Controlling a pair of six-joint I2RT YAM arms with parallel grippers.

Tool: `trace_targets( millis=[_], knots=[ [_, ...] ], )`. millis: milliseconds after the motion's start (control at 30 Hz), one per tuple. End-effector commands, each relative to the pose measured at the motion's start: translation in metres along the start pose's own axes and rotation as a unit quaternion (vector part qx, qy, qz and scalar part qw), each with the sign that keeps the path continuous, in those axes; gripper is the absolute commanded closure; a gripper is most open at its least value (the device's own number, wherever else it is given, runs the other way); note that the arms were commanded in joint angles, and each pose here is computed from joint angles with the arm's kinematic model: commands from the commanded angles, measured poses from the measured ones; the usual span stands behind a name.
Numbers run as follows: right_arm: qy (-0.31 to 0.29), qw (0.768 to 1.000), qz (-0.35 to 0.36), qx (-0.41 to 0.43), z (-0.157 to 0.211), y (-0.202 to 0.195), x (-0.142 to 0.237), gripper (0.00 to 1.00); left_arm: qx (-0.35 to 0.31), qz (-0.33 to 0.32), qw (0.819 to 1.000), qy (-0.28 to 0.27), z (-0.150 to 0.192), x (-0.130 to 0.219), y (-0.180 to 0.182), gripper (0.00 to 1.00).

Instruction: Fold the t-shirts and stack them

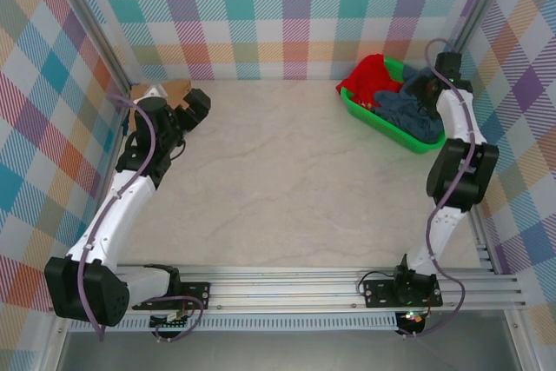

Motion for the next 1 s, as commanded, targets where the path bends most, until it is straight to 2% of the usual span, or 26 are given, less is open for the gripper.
trace_targets(
  millis=[0, 67, 167, 300, 467, 667, 800, 833, 900, 967],
  knots=[
    [0.027, 0.999, -0.032, -0.016, -0.003, 0.002, 0.001, 0.20, -0.046, 0.100, 0.991, 0.074, 0.010, 0.029, -0.054, 0.00],
    [0.030, 0.998, -0.055, -0.011, -0.005, -0.003, -0.017, 0.19, -0.063, 0.113, 0.988, 0.087, 0.012, 0.030, -0.076, 0.00],
    [0.040, 0.998, -0.058, 0.002, -0.009, -0.005, -0.033, 0.18, -0.087, 0.095, 0.987, 0.098, 0.017, 0.024, -0.088, 0.00],
    [0.057, 0.997, -0.043, -0.002, -0.010, -0.012, -0.052, 0.20, -0.102, 0.094, 0.985, 0.099, 0.023, 0.015, -0.091, 0.00],
    [0.081, 0.995, -0.043, -0.025, -0.009, -0.016, -0.075, 0.26, -0.105, 0.084, 0.985, 0.111, 0.032, 0.011, -0.092, 0.01],
    [0.032, 0.997, -0.057, -0.031, -0.028, -0.011, -0.089, 0.30, -0.108, 0.078, 0.984, 0.121, 0.039, 0.015, -0.093, 0.04],
    [0.037, 0.996, -0.071, -0.042, -0.032, -0.008, -0.104, 0.50, -0.100, 0.068, 0.984, 0.133, 0.042, 0.019, -0.089, 0.05],
    [0.039, 0.996, -0.074, -0.044, -0.032, -0.007, -0.107, 0.58, -0.099, 0.068, 0.984, 0.134, 0.042, 0.020, -0.089, 0.06],
    [0.035, 0.995, -0.082, -0.046, -0.036, -0.005, -0.105, 0.85, -0.094, 0.067, 0.984, 0.132, 0.042, 0.022, -0.088, 0.09],
    [0.016, 0.995, -0.089, -0.046, -0.041, 0.000, -0.093, 1.00, -0.092, 0.068, 0.985, 0.127, 0.040, 0.026, -0.089, 0.10]
  ],
)
Point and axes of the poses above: each hand's point on the last joint's axis, 136 mm out from that joint toward the fingers, its own x axis back along the fingers, its own y axis along the line the jaws close on, z = x × y, the point moved 8 cm from there along x, back along the fingers, and after that the axes turned 15 degrees about x, right-handed, at the moved point
